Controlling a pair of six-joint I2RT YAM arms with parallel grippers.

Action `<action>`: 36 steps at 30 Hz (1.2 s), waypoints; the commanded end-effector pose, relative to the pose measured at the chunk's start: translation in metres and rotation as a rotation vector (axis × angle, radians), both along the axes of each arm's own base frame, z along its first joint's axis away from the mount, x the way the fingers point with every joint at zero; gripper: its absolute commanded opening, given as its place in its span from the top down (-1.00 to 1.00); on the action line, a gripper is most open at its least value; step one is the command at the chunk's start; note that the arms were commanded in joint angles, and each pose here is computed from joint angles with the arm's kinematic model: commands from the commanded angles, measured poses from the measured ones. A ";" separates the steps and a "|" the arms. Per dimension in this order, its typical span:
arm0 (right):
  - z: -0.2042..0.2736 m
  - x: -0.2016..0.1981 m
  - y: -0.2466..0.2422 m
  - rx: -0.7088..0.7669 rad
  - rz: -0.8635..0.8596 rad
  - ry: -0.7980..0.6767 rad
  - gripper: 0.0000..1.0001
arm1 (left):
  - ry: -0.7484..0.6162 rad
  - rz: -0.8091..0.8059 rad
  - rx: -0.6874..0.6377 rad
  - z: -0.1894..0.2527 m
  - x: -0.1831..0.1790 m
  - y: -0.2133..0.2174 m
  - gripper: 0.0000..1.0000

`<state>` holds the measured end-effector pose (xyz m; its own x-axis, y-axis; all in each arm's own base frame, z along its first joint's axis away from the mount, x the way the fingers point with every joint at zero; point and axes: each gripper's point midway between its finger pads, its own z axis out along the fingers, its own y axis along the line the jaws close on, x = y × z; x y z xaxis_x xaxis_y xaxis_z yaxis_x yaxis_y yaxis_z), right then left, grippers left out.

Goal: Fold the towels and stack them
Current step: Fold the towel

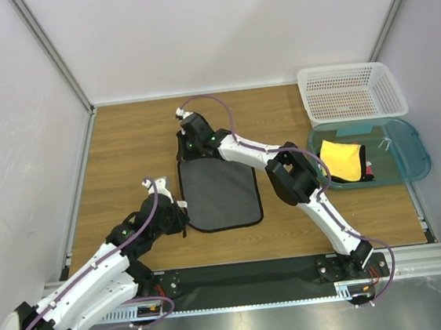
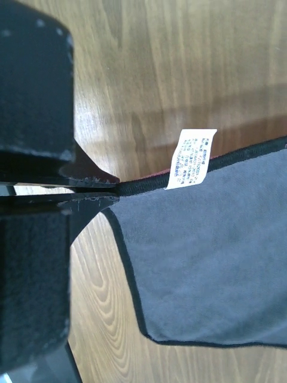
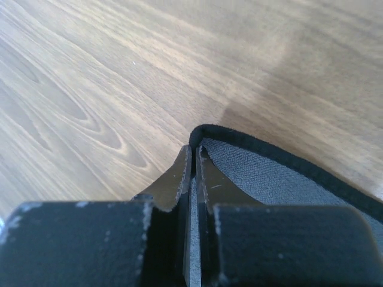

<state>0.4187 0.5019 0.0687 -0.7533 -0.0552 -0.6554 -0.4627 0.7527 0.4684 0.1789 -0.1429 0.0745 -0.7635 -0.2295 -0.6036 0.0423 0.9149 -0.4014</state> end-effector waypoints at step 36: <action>0.049 0.016 -0.154 0.059 -0.006 -0.061 1.00 | -0.018 -0.513 0.211 0.026 0.003 -0.148 0.99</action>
<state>0.4265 0.3522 0.0841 -0.7726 -0.0316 -0.6341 -0.4404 0.7461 0.4994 0.1785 -0.2684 0.0805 -0.7682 0.2927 -0.5693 0.4575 0.8731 -0.1684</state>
